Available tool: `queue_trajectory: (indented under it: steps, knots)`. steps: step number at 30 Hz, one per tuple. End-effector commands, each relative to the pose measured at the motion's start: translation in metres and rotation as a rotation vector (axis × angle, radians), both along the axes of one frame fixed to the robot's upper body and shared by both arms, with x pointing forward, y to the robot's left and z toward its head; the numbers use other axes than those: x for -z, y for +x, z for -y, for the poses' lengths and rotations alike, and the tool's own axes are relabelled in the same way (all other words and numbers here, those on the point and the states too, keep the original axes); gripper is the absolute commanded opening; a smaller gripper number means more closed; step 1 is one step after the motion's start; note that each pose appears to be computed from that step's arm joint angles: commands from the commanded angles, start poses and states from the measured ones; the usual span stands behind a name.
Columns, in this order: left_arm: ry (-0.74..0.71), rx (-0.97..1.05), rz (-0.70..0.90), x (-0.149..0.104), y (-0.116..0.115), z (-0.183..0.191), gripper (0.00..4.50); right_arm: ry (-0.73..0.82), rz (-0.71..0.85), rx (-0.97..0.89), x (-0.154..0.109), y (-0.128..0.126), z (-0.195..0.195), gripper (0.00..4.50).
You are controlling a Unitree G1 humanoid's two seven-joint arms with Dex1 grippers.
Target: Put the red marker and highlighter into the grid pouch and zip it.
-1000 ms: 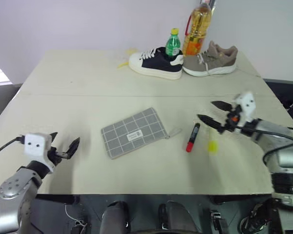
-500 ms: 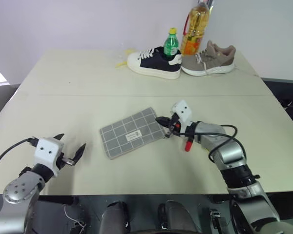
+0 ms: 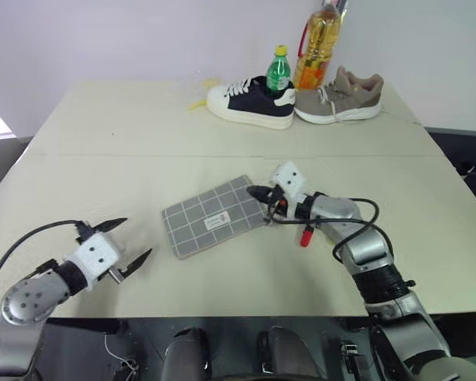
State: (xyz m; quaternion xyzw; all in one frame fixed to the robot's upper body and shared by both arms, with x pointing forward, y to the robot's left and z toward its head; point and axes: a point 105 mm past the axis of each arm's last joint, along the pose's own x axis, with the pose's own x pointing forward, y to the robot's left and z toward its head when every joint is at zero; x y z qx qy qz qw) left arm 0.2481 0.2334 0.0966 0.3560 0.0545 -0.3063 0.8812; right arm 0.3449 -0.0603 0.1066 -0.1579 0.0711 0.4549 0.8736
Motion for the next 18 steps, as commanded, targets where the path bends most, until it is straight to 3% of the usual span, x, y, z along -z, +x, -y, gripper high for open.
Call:
queue_trajectory:
  steps: [1, 7, 18]
  knots:
    - [0.04, 0.082, 0.02, -0.002, 0.006, 0.009, 4.5, 0.004, -0.043, 0.029, 0.007, 0.002, -0.01, 0.05]
    - [0.107, 0.206, 0.047, 0.001, 0.02, 0.024, 4.5, -0.048, -0.125, 0.11, 0.027, 0.008, -0.01, 0.05]
    - [0.155, 0.391, 0.177, -0.013, 0.043, 0.05, 4.5, -0.059, -0.15, 0.116, 0.033, 0.005, -0.013, 0.05]
